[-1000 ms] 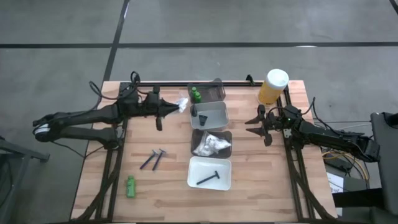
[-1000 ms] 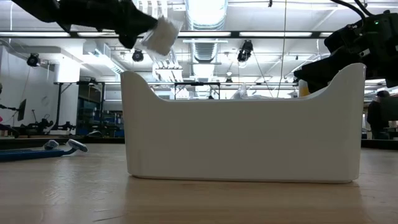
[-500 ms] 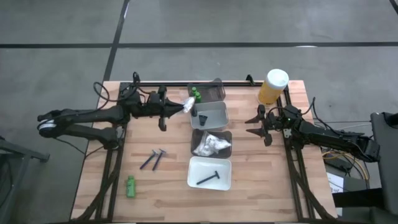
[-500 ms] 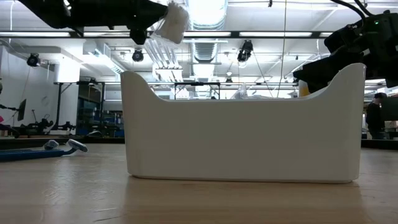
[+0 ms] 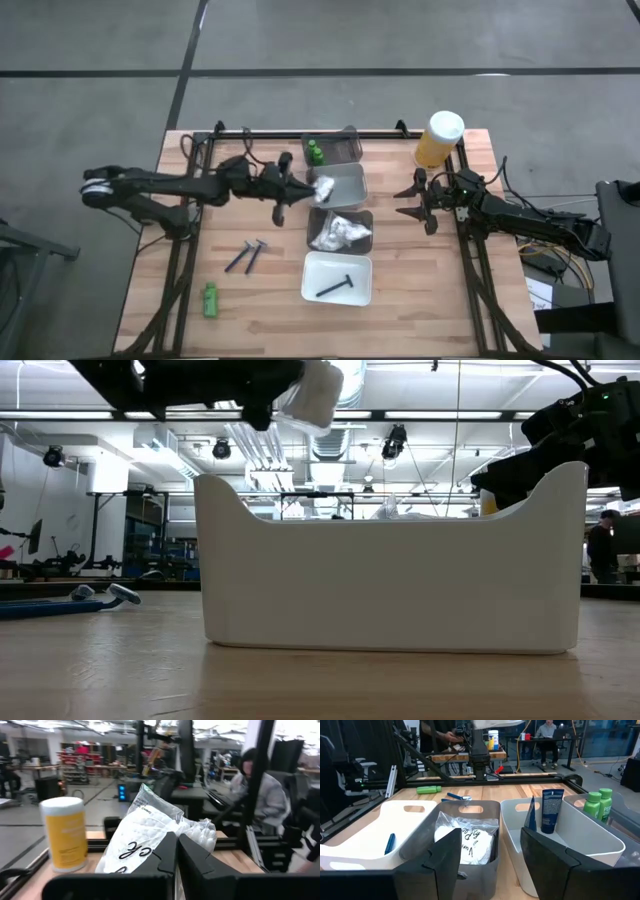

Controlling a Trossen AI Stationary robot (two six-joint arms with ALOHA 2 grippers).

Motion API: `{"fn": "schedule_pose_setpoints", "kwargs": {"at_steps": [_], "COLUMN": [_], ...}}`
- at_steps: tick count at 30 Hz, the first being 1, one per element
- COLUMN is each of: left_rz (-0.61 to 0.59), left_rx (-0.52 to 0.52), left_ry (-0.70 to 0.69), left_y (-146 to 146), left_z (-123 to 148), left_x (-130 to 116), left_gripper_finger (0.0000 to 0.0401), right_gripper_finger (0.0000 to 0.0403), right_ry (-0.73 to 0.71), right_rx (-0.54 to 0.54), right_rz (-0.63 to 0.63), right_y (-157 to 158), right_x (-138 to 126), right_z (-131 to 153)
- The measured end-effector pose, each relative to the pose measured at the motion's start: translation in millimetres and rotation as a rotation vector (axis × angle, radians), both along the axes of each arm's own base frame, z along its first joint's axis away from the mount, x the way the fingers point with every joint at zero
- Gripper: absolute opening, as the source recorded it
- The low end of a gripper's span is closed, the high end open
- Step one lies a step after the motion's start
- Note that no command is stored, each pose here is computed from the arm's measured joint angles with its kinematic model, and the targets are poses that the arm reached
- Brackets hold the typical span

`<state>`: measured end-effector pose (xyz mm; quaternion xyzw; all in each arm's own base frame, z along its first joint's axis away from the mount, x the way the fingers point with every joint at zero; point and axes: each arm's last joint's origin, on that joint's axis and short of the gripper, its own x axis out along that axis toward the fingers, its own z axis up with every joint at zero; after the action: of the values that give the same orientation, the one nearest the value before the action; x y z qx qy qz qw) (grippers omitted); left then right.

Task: Pick & Place Travel size toiletries
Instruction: Put the white cotton pack into the bottom black bin

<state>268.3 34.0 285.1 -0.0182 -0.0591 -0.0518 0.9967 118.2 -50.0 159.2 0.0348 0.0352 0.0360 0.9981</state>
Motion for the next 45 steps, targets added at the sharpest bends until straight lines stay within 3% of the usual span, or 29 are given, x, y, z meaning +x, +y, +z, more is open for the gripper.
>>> {"fn": "schedule_pose_setpoints", "kwargs": {"at_steps": [5,10,22,32,45], "left_rz": [-0.059,-0.092,-0.105,-0.130,-0.127], "left_rx": [0.063,0.045,-0.192,-0.069,-0.005], "left_ry": [0.015,0.058,0.265,0.249,0.238], "left_y": [-16.1,-23.9,-25.8,-34.0,-33.9], "left_z": [-1.8,-11.8,-50.8,-51.5,-51.4], "left_x": [20.4,35.5,50.4,50.8,50.8], "left_gripper_finger": [0.0012,0.0012,0.0012,0.0012,0.0012], "right_gripper_finger": [0.0191,0.0176,0.0140,0.0109,0.0066], "right_ry": [0.000,0.000,0.000,0.000,0.000], "right_rx": [0.000,0.000,0.000,0.000,0.000], "right_rz": [0.000,0.000,0.000,0.000,0.000], "right_y": [0.0,0.0,0.0,0.0,0.0], "right_x": [0.0,0.0,0.0,0.0,0.0], "right_z": [0.1,0.0,0.0,0.0,0.0]}}
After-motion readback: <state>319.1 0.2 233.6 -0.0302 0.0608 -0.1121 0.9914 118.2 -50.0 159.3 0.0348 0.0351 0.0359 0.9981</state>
